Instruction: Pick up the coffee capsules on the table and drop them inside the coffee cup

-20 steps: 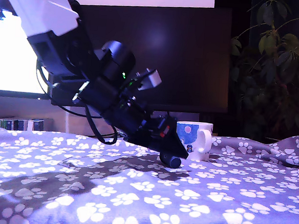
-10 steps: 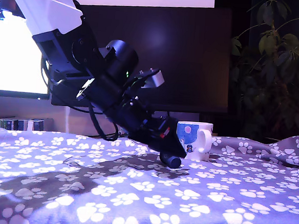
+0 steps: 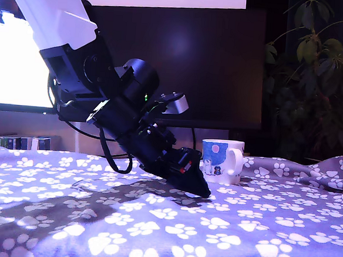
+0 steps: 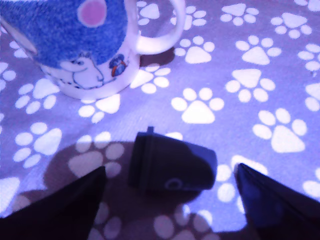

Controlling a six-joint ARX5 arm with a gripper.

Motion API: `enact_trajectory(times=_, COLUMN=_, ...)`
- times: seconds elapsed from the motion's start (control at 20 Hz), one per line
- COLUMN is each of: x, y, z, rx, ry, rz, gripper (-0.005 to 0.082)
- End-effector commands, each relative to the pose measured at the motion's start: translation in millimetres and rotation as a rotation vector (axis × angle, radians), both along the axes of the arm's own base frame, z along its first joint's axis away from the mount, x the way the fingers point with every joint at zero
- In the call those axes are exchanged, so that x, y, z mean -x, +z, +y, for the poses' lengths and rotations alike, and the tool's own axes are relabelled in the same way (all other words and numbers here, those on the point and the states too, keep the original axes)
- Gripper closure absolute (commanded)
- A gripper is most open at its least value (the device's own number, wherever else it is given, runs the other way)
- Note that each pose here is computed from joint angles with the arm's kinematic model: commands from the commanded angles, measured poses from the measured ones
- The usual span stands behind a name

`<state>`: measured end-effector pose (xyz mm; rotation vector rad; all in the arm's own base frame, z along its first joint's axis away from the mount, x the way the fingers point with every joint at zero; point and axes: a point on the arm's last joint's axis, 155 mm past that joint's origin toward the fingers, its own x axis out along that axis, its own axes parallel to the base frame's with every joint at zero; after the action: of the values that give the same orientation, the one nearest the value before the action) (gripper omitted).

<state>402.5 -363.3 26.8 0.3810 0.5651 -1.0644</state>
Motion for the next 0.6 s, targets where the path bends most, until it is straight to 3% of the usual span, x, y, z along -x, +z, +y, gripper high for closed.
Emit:
enact_trajectory(times=0.0, x=0.1, y=-9.8, z=-0.5, rx=-0.018, ry=-0.005, rz=-0.006, gripper=0.008)
enact_trajectory(times=0.25, x=-5.7, y=-4.4, z=-2.1, rx=-0.01, ry=-0.002, rz=-0.045, gripper=0.0449)
enact_trajectory(times=0.55, x=-5.4, y=-3.2, z=-3.2, rx=-0.004, ry=-0.007, rz=-0.047, gripper=0.0581)
